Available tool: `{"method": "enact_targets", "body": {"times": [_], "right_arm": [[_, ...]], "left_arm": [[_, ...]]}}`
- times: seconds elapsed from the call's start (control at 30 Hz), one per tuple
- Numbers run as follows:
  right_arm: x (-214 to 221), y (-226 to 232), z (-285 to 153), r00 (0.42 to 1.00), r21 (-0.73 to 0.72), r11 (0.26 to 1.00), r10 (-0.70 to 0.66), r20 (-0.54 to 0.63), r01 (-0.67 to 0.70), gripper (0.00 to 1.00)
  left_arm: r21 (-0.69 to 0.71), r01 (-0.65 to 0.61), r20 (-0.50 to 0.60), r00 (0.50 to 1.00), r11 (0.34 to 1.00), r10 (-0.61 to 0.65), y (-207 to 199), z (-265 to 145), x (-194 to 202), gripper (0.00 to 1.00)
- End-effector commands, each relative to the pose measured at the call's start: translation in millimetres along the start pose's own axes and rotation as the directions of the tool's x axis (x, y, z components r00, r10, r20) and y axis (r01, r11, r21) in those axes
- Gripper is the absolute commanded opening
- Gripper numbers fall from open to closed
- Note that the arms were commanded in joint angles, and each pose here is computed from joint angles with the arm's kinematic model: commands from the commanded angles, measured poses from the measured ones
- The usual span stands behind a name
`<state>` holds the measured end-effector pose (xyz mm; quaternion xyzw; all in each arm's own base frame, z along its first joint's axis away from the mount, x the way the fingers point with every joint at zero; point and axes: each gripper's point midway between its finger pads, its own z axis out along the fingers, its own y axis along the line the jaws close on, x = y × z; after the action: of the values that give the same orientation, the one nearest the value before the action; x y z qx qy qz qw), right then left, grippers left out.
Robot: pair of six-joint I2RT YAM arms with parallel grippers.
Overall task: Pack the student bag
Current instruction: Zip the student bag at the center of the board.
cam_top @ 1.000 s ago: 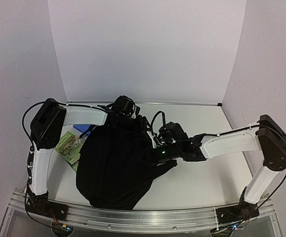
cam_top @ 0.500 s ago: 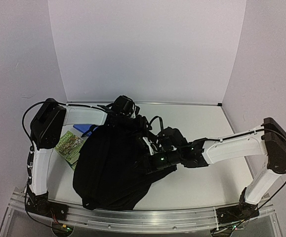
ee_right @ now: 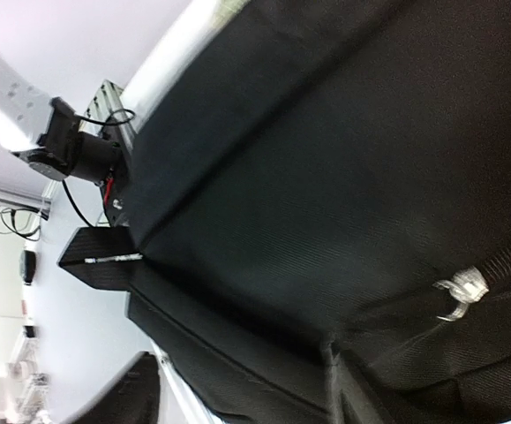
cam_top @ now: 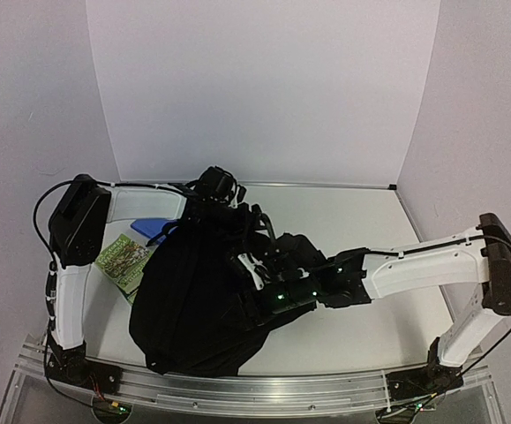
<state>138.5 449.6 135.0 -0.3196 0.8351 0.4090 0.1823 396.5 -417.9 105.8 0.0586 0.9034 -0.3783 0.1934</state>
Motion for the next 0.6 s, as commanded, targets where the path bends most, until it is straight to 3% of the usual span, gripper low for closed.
{"method": "enact_targets", "body": {"times": [0.0, 0.07, 0.23, 0.43, 0.57], "right_arm": [[-46.1, 42.1, -32.8, 0.957, 0.113, 0.969, -0.235, 0.168, 0.218, 0.85], [-49.1, 56.3, -32.2, 0.931, 0.166, 0.944, -0.314, 0.187, 0.285, 0.91], [-40.7, 87.3, -9.1, 0.863, 0.277, 0.864, -0.475, 0.173, 0.421, 0.95], [-3.0, 109.5, 39.7, 0.801, 0.294, 0.775, -0.596, 0.048, 0.559, 0.97], [23.2, 108.9, 74.6, 0.766, 0.290, 0.727, -0.642, -0.036, 0.623, 0.98]], "left_arm": [[0.005, -0.127, 0.138, 0.983, 0.992, 0.125, -44.5, -89.6, -49.6, 0.93], [-0.034, -0.124, 0.140, 0.982, 0.992, 0.128, -32.5, -112.5, -53.5, 0.95], [-0.111, -0.027, 0.150, 0.988, 0.993, 0.043, 18.0, -166.7, -53.1, 0.96], [-0.186, 0.074, 0.158, 0.986, 0.980, -0.044, 70.7, -222.8, -42.8, 0.97], [-0.216, 0.092, 0.209, 0.977, 0.972, -0.046, 83.4, -264.7, -42.8, 0.99]]}}
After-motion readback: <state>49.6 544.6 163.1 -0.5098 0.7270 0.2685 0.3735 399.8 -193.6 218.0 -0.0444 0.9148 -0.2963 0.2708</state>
